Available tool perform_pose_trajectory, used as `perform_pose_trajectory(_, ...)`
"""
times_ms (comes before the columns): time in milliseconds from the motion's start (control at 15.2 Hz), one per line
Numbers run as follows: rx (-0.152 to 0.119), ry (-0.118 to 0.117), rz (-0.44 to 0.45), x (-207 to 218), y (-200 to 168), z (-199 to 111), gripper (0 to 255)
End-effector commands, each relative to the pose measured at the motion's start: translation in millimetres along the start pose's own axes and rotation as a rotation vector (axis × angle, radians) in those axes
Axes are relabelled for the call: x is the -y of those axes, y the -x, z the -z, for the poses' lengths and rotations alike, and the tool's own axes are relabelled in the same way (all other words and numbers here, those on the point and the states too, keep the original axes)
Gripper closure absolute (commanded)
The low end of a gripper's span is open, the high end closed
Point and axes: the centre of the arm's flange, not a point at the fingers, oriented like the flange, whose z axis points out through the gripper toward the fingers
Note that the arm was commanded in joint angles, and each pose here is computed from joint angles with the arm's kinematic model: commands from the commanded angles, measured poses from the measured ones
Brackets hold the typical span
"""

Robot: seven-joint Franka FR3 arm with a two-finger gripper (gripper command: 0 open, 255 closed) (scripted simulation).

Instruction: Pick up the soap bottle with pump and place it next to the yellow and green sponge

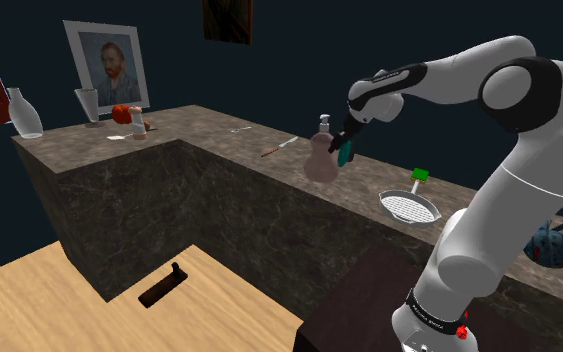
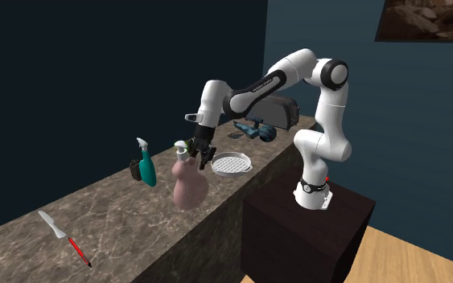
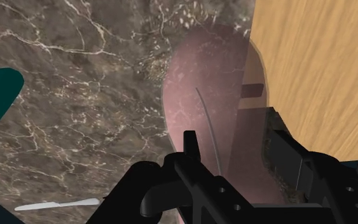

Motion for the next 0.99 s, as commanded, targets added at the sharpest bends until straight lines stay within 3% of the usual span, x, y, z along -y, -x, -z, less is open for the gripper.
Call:
perform_pose_trajectory(0,-0.001,0.001,0.0,2,-5,11,255)
perform_pose_trajectory(924,-0.001,0.001,0.0,5,-35,79,255)
